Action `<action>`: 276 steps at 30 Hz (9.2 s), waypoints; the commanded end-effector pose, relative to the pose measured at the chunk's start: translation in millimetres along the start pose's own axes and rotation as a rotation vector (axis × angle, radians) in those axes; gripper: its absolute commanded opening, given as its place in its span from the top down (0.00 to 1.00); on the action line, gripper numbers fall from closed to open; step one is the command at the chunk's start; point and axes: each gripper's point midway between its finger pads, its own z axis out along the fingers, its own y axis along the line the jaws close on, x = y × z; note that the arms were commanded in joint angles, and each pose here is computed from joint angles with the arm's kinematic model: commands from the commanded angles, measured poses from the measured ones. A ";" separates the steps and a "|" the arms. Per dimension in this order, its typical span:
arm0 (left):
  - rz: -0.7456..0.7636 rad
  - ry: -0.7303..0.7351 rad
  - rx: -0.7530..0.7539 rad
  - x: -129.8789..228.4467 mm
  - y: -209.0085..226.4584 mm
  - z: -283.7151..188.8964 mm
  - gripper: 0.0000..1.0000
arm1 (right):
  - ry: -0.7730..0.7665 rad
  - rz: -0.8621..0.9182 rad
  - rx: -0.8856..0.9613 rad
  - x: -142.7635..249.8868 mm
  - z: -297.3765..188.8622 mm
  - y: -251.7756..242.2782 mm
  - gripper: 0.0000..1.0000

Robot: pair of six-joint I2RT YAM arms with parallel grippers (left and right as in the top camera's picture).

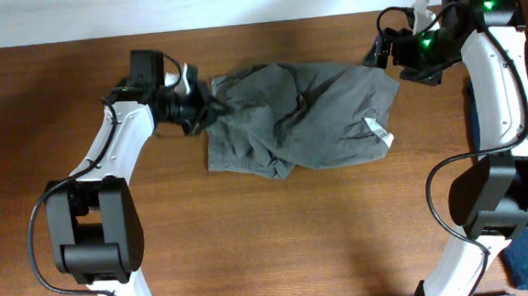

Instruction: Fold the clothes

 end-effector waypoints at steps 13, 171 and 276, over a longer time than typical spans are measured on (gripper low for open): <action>0.598 -0.367 -0.338 -83.3 -75.9 -72.6 0.97 | -0.029 -0.006 0.040 -2.5 -12.5 -1.4 0.01; -0.080 -0.528 -0.605 -136.1 86.4 -159.4 0.01 | 0.390 -1.339 0.765 260.1 148.3 96.8 0.01; 0.710 0.101 -0.481 -18.4 22.8 87.7 0.01 | 0.140 -0.674 0.414 67.2 76.7 40.9 0.01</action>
